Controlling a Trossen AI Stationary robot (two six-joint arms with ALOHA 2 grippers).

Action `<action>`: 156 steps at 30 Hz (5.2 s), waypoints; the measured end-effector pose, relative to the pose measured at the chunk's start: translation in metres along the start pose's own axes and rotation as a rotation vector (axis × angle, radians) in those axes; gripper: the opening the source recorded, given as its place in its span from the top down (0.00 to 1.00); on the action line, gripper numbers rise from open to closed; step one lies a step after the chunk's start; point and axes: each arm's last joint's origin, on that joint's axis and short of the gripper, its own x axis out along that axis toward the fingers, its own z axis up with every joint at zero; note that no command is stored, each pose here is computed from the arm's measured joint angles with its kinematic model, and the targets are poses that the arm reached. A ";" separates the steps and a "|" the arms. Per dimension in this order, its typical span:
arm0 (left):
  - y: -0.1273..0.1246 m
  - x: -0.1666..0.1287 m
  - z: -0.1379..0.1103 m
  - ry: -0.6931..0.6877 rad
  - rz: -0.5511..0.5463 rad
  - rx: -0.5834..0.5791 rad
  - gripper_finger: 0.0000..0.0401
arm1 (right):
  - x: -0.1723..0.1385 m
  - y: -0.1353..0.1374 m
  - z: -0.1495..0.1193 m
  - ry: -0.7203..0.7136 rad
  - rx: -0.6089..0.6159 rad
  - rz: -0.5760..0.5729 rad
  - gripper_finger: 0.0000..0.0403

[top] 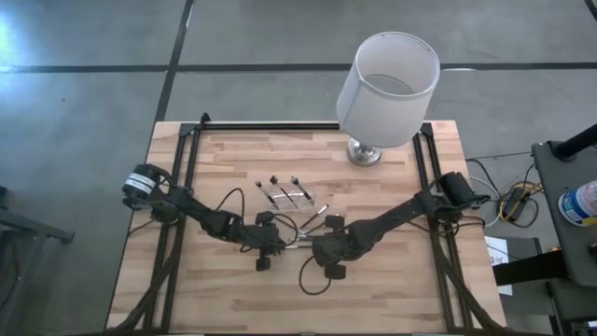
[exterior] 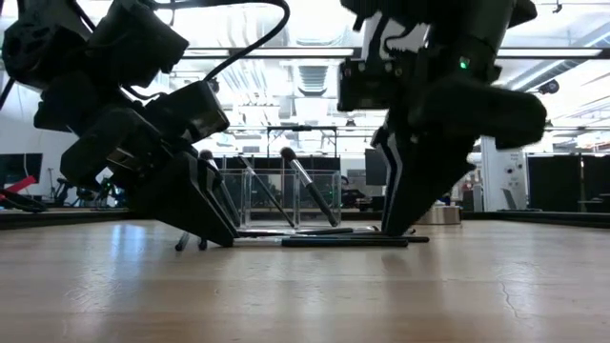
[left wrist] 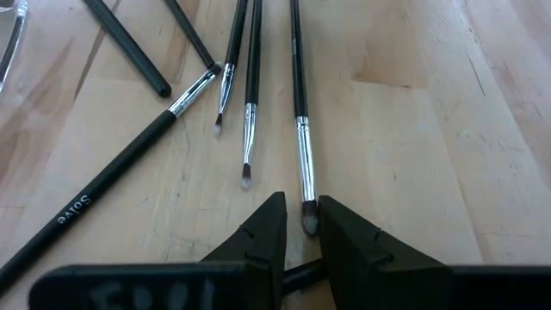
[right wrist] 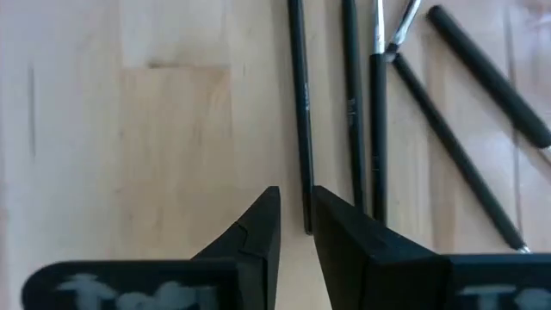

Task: Put items in baskets/containers
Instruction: Put the eyeshadow brush into the transparent organizer

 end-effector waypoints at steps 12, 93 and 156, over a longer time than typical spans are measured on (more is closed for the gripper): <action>0.000 0.000 0.000 0.002 0.001 -0.001 0.82 | 0.008 -0.011 0.004 0.025 -0.007 0.028 0.81; 0.001 -0.004 0.000 0.142 0.034 0.073 0.99 | 0.015 -0.018 0.013 -0.070 0.066 0.081 0.98; -0.001 -0.014 0.016 0.125 0.061 0.047 1.00 | 0.003 -0.028 0.019 -0.050 0.362 0.147 0.90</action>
